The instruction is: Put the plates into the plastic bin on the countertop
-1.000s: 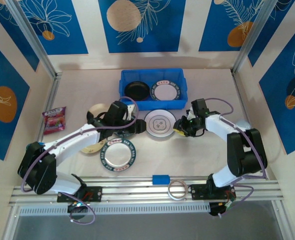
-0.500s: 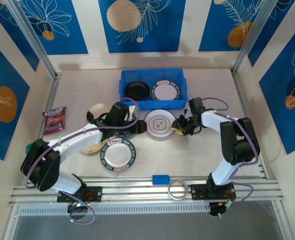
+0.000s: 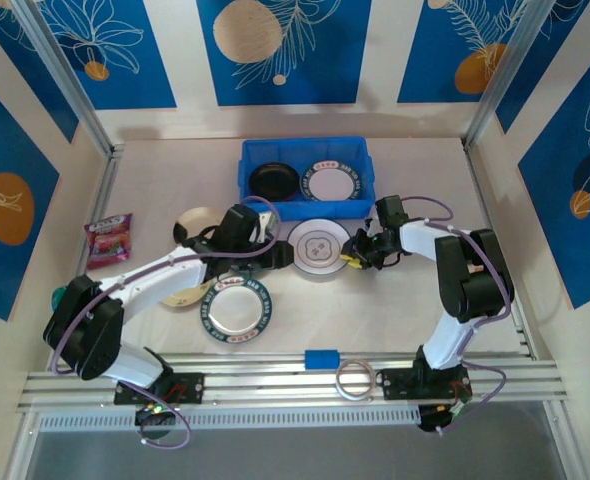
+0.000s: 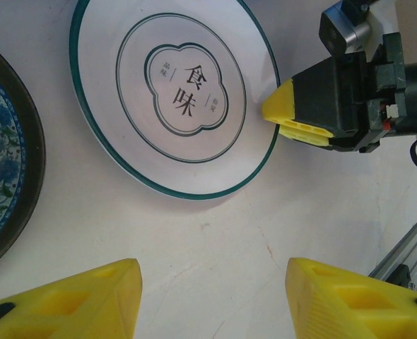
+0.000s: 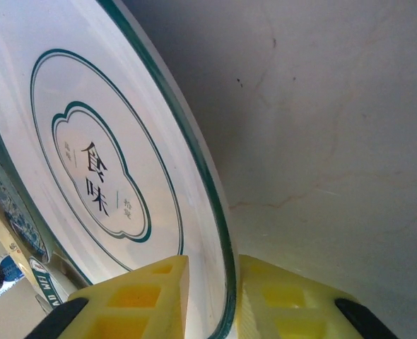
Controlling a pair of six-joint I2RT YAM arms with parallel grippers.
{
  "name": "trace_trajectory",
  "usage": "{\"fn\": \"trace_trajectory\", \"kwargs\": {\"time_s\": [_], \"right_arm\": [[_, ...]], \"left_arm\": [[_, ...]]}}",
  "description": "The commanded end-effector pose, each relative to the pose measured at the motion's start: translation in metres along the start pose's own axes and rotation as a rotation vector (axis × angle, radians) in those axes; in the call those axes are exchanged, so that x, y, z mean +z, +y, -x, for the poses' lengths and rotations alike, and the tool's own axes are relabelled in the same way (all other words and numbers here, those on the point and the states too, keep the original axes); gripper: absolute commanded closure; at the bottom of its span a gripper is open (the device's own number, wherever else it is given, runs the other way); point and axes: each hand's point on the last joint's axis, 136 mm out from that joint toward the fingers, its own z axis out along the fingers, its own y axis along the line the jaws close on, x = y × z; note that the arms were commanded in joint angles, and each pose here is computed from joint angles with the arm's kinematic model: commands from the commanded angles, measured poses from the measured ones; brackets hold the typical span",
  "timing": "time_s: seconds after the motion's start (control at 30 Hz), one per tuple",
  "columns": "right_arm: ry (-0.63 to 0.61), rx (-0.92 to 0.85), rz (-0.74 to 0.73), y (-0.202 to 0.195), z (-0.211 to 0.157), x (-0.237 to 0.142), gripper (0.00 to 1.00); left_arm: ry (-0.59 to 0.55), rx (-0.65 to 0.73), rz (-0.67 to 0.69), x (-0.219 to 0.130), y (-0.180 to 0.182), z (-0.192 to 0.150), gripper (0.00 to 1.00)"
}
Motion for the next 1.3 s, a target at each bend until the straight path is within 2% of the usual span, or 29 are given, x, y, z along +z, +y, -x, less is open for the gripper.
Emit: {"fn": "trace_trajectory", "kwargs": {"time_s": [0.0, 0.1, 0.6, 0.73, 0.83, 1.07, 1.27], "right_arm": [[0.015, -0.001, 0.037, 0.005, 0.001, 0.003, 0.77], [0.021, 0.006, 0.040, 0.001, -0.001, 0.006, 0.80], [0.042, 0.018, 0.053, -0.001, 0.000, 0.016, 0.81], [0.035, 0.023, 0.050, -0.003, 0.001, 0.014, 0.97], [0.036, 0.022, 0.048, -0.004, -0.002, 0.011, 1.00], [0.030, 0.009, 0.065, -0.001, -0.021, -0.009, 1.00], [0.023, -0.010, 0.136, 0.017, -0.045, -0.040, 1.00]], "left_arm": [[0.005, 0.006, -0.011, 0.002, 0.000, 0.000, 0.44], [0.004, 0.004, -0.010, 0.003, 0.001, 0.000, 0.44], [-0.002, 0.004, 0.006, 0.004, 0.008, -0.001, 0.45], [-0.007, 0.003, 0.008, 0.004, 0.009, 0.000, 0.45], [-0.013, 0.000, 0.009, 0.003, 0.010, 0.003, 0.45], [-0.034, 0.000, 0.003, -0.002, 0.007, 0.012, 0.44], [-0.078, -0.088, -0.084, -0.007, 0.010, 0.027, 0.43]]}}
